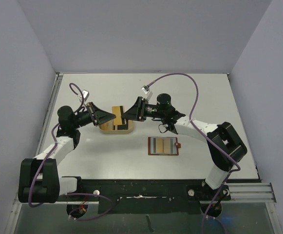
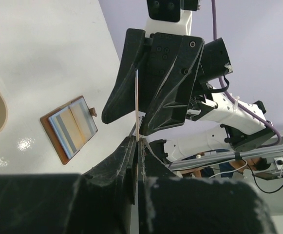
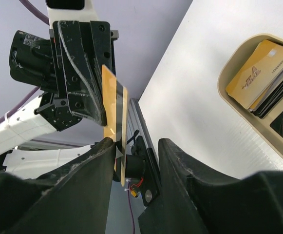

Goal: Put the credit cards into the card holder
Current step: Pick up the credit card from the storage box.

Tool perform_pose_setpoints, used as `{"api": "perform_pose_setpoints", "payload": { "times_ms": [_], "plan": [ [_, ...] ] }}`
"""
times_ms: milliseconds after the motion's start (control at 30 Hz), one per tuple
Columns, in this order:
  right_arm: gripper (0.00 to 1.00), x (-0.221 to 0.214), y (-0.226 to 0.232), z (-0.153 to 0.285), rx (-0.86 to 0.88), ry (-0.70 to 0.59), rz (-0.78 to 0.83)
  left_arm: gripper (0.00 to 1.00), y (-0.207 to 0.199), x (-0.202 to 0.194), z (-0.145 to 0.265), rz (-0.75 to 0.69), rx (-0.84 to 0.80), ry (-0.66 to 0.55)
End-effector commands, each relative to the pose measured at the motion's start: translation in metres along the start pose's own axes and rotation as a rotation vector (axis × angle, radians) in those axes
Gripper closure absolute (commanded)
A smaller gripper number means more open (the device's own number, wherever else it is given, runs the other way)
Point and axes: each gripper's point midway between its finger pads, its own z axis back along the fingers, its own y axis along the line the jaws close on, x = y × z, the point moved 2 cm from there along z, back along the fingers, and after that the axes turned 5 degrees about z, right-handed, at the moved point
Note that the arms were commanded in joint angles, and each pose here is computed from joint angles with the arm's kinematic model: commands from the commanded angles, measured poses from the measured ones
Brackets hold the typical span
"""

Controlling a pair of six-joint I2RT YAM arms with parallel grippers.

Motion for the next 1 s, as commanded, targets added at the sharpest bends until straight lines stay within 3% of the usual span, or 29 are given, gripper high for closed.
{"api": "perform_pose_setpoints", "payload": {
  "times_ms": [0, 67, 200, 267, 533, 667, 833, 967],
  "plan": [
    [0.57, 0.027, 0.023, -0.007, 0.081, -0.063, 0.058, 1.00, -0.014, -0.008, -0.001, -0.070, -0.076, 0.048],
    [0.58, 0.027, 0.026, -0.008, 0.099, -0.059, 0.058, 1.00, -0.016, -0.010, -0.002, -0.067, -0.090, 0.065],
    [0.80, 0.026, 0.023, -0.005, 0.096, -0.061, 0.051, 0.98, -0.016, -0.013, -0.001, -0.060, -0.095, 0.093],
    [0.86, 0.026, 0.017, 0.001, 0.078, -0.074, 0.043, 0.95, -0.016, -0.013, 0.000, -0.061, -0.096, 0.094],
    [0.90, 0.024, 0.006, 0.016, 0.061, -0.087, 0.022, 0.91, -0.032, -0.016, 0.001, -0.074, -0.158, 0.103],
    [0.88, 0.023, 0.005, 0.019, 0.072, -0.093, 0.013, 1.00, -0.034, -0.017, 0.002, -0.072, -0.175, 0.110],
    [0.84, 0.024, 0.002, 0.030, 0.068, -0.110, 0.001, 1.00, -0.033, -0.019, 0.003, -0.075, -0.176, 0.110],
    [0.90, 0.022, -0.001, 0.036, 0.060, -0.114, -0.001, 1.00, -0.034, -0.019, 0.003, -0.084, -0.179, 0.110]
  ]
}}
